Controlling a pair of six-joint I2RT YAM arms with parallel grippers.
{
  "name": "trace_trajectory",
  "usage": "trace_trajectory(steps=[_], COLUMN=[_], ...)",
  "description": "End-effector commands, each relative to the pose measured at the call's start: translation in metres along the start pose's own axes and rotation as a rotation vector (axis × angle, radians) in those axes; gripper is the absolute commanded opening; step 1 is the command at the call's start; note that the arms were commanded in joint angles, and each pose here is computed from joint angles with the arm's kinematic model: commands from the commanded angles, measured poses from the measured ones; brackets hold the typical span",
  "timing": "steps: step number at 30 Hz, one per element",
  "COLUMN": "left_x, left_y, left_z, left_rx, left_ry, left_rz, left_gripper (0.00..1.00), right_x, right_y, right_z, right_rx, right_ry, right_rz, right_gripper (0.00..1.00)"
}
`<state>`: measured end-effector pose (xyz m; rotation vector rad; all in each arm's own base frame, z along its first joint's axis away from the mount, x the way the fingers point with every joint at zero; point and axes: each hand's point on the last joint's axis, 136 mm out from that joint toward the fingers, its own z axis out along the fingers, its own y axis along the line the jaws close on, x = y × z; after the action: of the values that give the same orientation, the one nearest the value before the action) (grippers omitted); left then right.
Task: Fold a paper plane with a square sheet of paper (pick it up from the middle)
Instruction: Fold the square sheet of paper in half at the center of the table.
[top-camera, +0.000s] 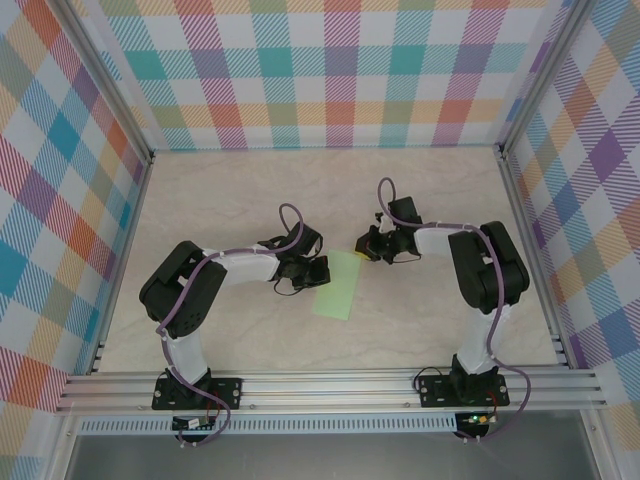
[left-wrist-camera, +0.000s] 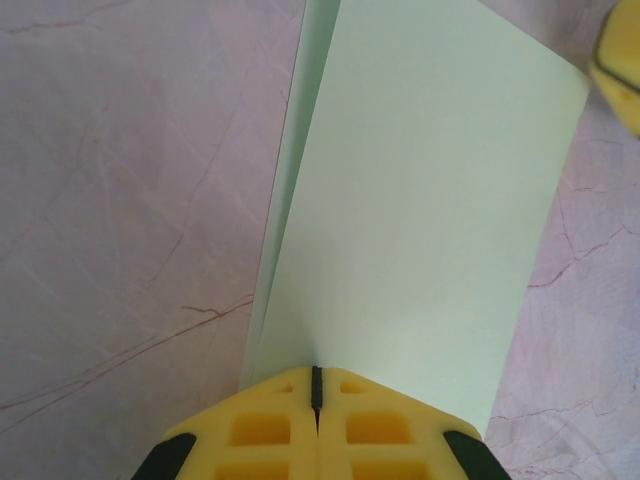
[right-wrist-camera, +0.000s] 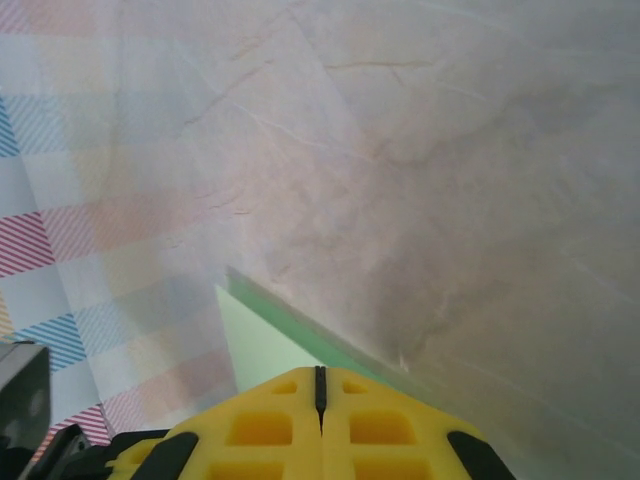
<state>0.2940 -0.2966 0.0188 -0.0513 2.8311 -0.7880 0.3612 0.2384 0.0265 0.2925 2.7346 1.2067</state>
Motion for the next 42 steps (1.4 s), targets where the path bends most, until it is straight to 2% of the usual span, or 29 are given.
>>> trace_trajectory(steps=[1, 5, 15, 26, 30, 38, 42], left_x=[0.030, 0.030, 0.029, 0.027, 0.026, 0.019, 0.010], left_y=[0.051, 0.051, 0.049, 0.046, 0.045, 0.027, 0.009], left_z=[0.007, 0.007, 0.005, 0.005, 0.002, -0.003, -0.013], left_rx=[-0.198, -0.198, -0.191, -0.183, -0.182, -0.124, -0.071], left_ry=[0.081, 0.081, 0.075, 0.073, 0.068, 0.053, 0.029], left_rz=[-0.022, -0.021, -0.018, -0.016, -0.011, -0.013, -0.009], left_gripper=[0.00, 0.00, 0.00, 0.00, 0.00, 0.00, 0.00], right_x=[0.005, 0.004, -0.007, -0.004, -0.005, -0.005, 0.015], right_y=[-0.013, -0.017, 0.019, -0.013, -0.014, 0.023, 0.036], right_z=[0.007, 0.009, -0.013, 0.007, 0.008, -0.024, -0.041], right_rx=[0.020, 0.037, -0.038, 0.010, 0.007, -0.045, -0.081], right_ry=[0.042, 0.055, 0.026, 0.064, 0.068, 0.031, 0.030], right_rz=[0.024, 0.042, -0.014, 0.080, 0.092, 0.012, -0.007], right_gripper=[0.05, 0.05, 0.06, 0.05, 0.05, 0.08, 0.10])
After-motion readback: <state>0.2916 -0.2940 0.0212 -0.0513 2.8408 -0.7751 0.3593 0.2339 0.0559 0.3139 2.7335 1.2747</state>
